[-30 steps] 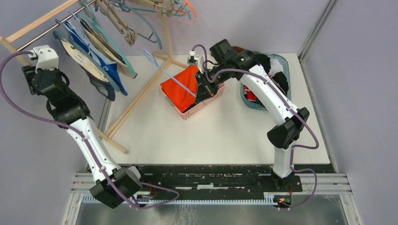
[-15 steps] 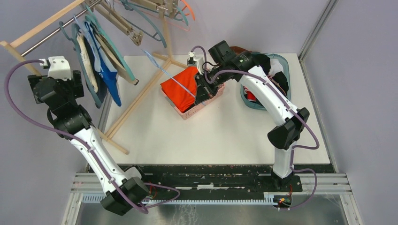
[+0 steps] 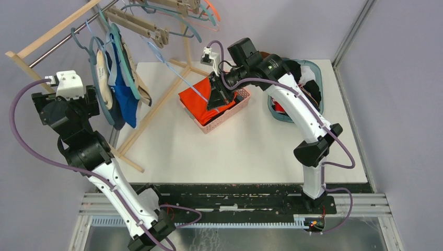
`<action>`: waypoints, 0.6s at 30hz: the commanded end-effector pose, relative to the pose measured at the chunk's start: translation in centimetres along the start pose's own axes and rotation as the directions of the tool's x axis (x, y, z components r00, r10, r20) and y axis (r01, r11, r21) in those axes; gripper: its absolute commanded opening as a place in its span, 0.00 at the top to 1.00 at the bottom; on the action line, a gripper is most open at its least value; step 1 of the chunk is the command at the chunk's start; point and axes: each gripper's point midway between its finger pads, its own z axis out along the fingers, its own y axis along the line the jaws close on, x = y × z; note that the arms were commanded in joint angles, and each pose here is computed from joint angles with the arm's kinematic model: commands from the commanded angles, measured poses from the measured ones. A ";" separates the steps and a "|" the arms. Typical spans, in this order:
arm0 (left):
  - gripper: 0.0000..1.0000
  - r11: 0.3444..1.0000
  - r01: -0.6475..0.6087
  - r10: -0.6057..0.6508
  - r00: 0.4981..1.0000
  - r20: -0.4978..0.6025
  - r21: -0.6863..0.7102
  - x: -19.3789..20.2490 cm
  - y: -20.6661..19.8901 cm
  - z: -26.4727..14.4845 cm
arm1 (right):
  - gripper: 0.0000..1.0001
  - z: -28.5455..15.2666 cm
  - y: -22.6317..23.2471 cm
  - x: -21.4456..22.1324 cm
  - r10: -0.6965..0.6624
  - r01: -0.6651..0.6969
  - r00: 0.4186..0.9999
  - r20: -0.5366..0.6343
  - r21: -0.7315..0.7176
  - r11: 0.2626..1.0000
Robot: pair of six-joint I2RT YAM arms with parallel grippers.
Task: Remove the underwear clipped to the hanger
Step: Adjust the clothesline at the center of the board.
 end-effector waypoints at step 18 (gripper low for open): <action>0.01 0.962 0.023 -0.063 0.988 0.139 0.272 -6.7 -3.9 -8.1 | 0.99 2.5 0.2 -2.5 -0.021 0.024 0.998 0.058 -0.046 0.999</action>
